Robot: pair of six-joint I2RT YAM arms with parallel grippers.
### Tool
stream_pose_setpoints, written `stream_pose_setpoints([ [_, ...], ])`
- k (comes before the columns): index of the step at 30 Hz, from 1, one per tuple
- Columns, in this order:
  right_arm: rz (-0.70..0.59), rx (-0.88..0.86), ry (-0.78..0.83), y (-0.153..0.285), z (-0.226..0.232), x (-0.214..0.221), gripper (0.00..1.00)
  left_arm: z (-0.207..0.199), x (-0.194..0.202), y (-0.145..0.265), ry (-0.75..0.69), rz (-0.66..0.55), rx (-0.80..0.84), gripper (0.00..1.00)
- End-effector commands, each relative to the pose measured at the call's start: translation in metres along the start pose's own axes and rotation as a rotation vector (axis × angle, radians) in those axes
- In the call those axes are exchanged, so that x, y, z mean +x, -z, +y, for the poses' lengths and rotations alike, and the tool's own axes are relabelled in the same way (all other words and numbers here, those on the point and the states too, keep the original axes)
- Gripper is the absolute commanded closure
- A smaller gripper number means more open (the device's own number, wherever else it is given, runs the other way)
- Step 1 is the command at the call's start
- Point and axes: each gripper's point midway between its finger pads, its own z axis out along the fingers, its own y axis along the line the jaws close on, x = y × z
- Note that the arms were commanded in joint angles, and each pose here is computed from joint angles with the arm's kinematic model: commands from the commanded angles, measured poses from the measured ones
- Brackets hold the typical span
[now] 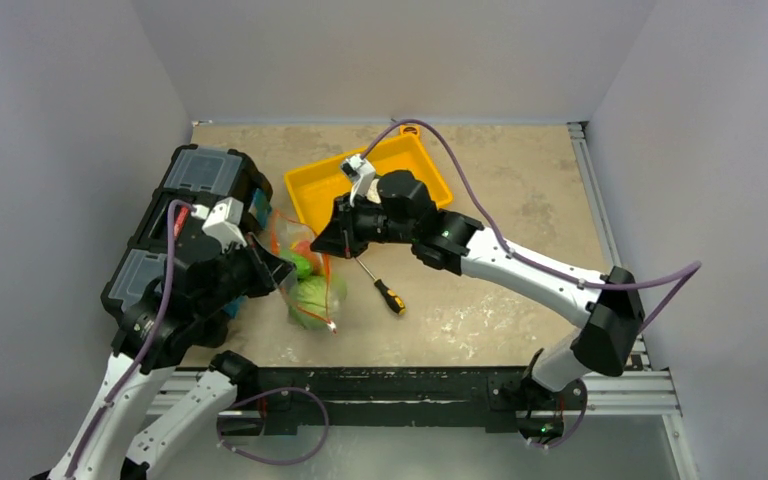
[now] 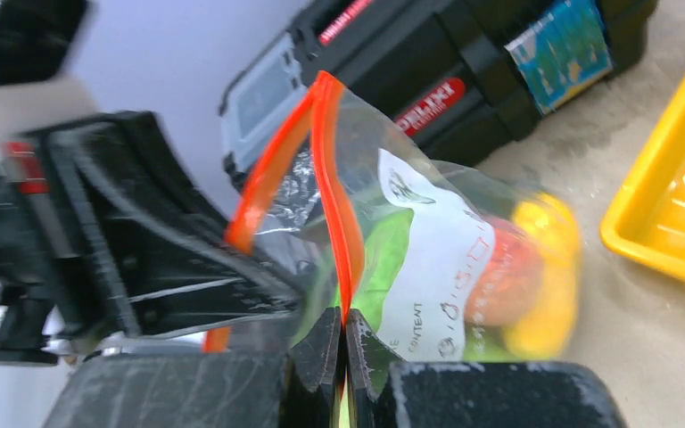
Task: Place the food in the zip-top bag and seal the zipper
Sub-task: Adjust the zipper food storage bag at the center of the board.
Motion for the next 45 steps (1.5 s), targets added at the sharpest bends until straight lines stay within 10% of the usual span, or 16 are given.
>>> stream_pose_setpoints([
  [1,-0.022,-0.108,0.015,0.002,0.022,-0.005,1.0,0.022,0.008,-0.025,0.063,-0.02,-0.08,1.0],
  [20,0.089,-0.238,0.124,-0.008,0.031,0.027,0.98,0.023,0.019,-0.038,0.189,-0.026,-0.043,1.0],
  [32,0.053,0.01,0.354,0.009,0.032,0.053,0.39,0.028,0.02,-0.041,0.191,-0.032,-0.066,1.0],
  [45,0.02,0.312,0.589,0.003,0.03,0.085,0.23,0.032,0.015,-0.037,0.4,-0.036,-0.168,1.0],
])
